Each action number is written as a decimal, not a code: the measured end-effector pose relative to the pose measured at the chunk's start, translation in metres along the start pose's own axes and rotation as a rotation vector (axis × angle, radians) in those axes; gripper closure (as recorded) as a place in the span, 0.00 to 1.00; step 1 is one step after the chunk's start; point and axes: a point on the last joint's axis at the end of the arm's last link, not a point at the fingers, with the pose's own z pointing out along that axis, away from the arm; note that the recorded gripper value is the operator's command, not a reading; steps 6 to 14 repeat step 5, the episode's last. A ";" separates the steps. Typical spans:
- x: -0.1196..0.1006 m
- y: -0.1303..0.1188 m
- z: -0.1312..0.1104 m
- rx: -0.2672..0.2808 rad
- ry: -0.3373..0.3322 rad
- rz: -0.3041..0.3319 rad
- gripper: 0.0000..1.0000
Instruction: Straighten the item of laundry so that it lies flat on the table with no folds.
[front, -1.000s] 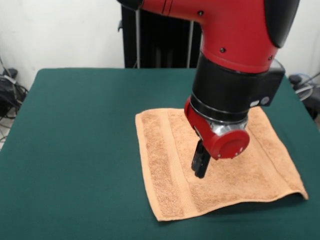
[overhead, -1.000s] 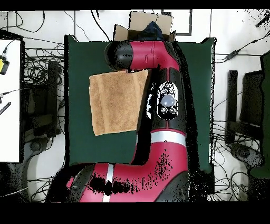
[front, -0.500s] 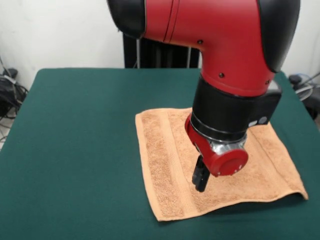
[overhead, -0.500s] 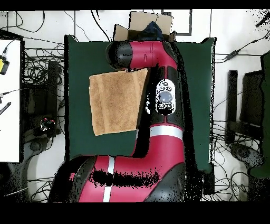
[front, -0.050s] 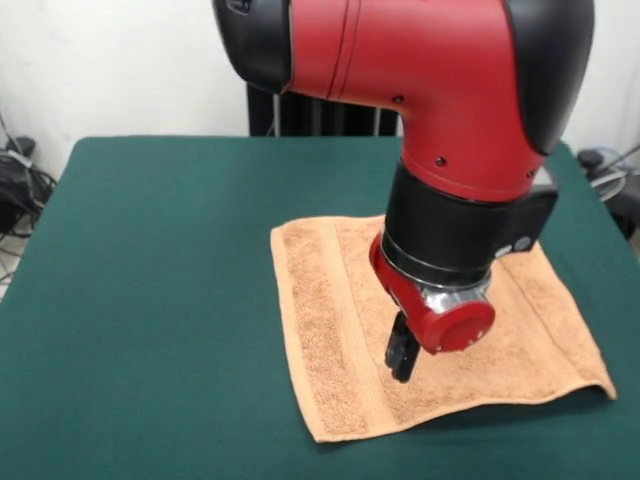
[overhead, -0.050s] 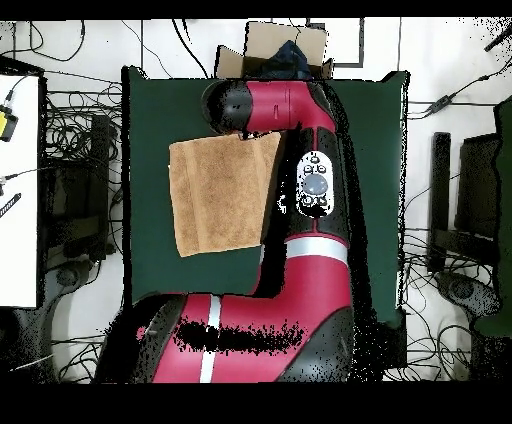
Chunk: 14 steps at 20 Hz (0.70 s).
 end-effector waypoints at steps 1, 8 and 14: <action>-0.001 -0.002 -0.001 0.001 0.002 -0.015 1.00; -0.002 -0.009 -0.007 0.009 0.013 -0.118 1.00; -0.002 -0.009 -0.007 0.009 0.013 -0.118 1.00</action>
